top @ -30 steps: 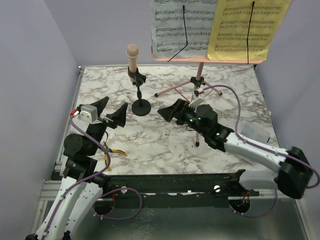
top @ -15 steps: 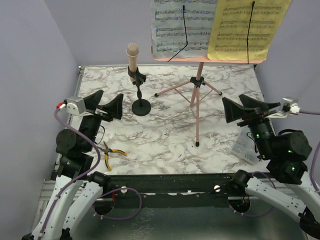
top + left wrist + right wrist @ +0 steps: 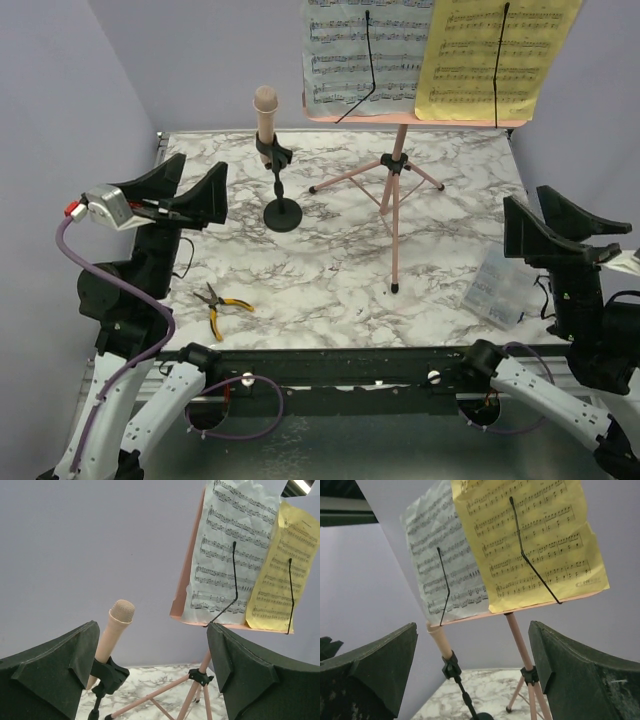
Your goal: Set up the instrument practice props
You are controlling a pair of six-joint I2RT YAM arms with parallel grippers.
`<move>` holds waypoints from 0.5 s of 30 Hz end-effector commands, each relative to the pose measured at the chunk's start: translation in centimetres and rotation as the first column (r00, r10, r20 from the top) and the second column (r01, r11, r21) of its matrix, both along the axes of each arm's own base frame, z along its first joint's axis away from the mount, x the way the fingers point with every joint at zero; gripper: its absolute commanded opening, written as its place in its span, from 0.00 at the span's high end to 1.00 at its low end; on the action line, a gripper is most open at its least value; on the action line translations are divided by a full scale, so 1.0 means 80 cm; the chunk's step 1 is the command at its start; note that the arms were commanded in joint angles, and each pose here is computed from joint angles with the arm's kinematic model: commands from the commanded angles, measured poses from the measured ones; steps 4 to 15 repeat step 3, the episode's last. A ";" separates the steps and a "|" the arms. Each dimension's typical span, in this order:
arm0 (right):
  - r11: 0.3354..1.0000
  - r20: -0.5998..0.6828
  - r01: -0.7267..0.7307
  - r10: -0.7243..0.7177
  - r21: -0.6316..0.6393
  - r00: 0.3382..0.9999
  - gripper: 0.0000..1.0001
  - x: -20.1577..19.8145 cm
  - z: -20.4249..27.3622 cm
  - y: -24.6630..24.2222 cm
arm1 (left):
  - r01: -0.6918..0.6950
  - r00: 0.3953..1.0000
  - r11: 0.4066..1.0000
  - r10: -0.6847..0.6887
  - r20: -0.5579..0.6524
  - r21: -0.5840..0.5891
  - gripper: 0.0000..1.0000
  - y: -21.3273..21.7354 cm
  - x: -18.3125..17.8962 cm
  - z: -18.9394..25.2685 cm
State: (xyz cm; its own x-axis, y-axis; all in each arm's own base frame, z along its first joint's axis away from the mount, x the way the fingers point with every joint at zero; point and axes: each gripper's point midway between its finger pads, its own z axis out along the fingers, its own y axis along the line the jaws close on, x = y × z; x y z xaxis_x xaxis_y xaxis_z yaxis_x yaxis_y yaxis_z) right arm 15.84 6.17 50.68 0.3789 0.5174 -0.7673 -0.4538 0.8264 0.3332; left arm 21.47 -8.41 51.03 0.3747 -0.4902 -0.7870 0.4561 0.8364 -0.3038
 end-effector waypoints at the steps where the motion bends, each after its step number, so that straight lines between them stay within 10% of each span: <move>1: 0.998 0.123 -0.027 0.020 0.058 0.992 0.00 -0.020 0.017 -0.008 | -0.024 0.999 0.998 0.026 0.034 -0.050 0.04 0.014 -0.015 0.015; 15: 0.998 0.084 -0.019 0.014 0.061 0.996 0.00 -0.016 0.019 -0.010 | -0.033 0.999 0.998 0.035 0.038 -0.058 0.04 0.018 -0.018 0.016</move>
